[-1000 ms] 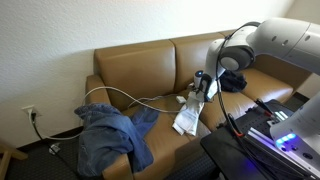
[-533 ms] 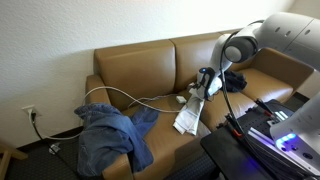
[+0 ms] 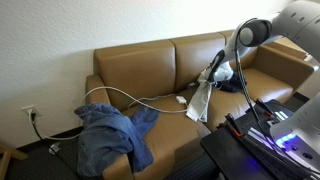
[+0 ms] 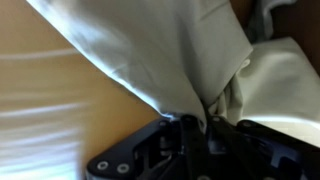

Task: Shift the white cloth on the seat to the right, overlapping it with the black one, and then also incorporate the denim and jacket, overlapping them too

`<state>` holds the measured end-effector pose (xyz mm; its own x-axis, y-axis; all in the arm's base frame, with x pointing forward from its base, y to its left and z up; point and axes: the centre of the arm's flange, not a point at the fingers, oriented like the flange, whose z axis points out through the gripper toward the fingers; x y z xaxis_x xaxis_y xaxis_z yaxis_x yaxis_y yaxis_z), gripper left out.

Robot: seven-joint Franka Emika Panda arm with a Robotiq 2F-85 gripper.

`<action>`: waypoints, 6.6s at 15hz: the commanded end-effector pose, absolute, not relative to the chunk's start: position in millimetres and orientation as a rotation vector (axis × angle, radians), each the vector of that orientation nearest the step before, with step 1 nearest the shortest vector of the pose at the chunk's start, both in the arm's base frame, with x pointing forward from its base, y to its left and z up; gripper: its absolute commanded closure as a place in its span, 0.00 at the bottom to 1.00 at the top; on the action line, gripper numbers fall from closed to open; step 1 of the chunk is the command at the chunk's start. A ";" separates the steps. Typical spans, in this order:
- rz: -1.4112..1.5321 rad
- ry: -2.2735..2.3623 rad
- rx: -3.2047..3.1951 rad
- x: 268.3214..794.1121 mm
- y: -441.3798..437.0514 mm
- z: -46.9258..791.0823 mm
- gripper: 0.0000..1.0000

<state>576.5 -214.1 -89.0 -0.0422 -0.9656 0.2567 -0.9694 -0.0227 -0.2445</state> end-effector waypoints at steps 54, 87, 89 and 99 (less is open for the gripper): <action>0.575 -1.438 2.919 640.5 -166.8 43.7 0.00; 0.477 0.813 3.671 527.5 347.6 92.6 0.00; 0.409 0.895 3.693 532.4 348.7 78.6 0.00; 0.256 1.985 3.498 478.5 449.2 70.9 0.00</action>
